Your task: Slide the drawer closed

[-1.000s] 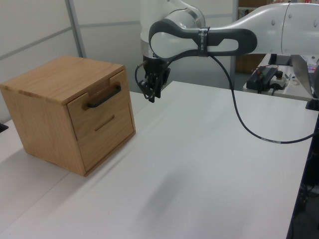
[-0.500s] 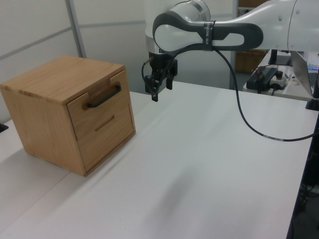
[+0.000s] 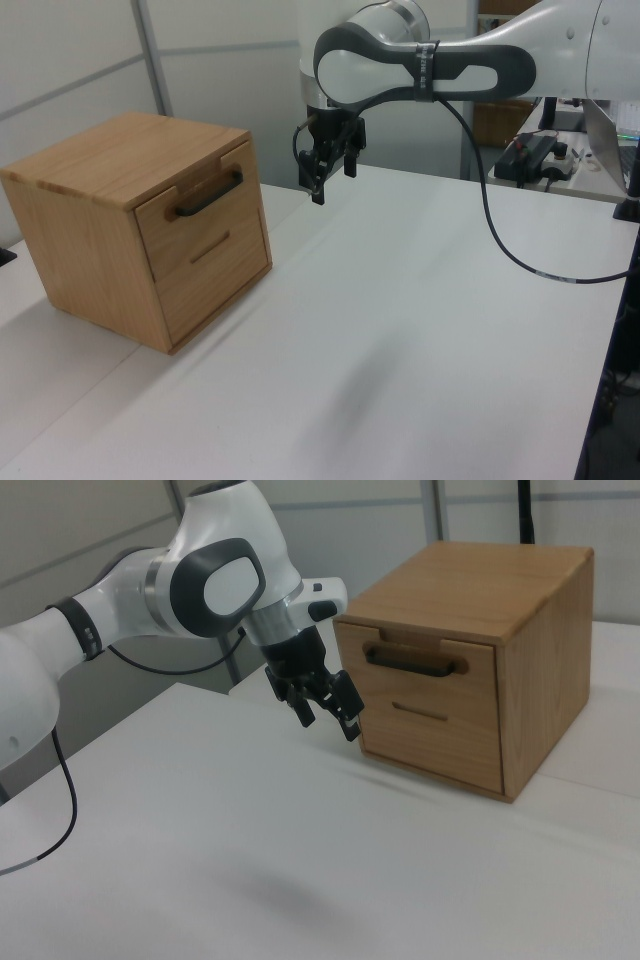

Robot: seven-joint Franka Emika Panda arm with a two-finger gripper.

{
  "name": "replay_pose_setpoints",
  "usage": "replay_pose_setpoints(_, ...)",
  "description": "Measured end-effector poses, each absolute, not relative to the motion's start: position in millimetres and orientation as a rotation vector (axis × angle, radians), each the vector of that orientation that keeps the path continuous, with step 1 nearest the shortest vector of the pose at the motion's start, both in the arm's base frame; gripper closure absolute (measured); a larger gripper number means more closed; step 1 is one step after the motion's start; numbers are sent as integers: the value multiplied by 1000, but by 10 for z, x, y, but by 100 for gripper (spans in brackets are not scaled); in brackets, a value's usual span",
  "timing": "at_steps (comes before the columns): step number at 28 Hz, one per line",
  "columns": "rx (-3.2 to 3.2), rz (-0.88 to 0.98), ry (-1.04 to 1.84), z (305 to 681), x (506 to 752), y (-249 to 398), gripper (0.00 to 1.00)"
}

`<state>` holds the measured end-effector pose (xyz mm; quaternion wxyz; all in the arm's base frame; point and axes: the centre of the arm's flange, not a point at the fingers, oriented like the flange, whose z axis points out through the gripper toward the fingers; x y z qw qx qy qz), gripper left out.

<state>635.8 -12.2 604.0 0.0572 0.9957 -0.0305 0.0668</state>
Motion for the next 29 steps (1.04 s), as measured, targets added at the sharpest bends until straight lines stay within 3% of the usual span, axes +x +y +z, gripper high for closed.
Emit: replay_pose_setpoints(29, 3026, 228, -67, 6282, 6042, -163, 0)
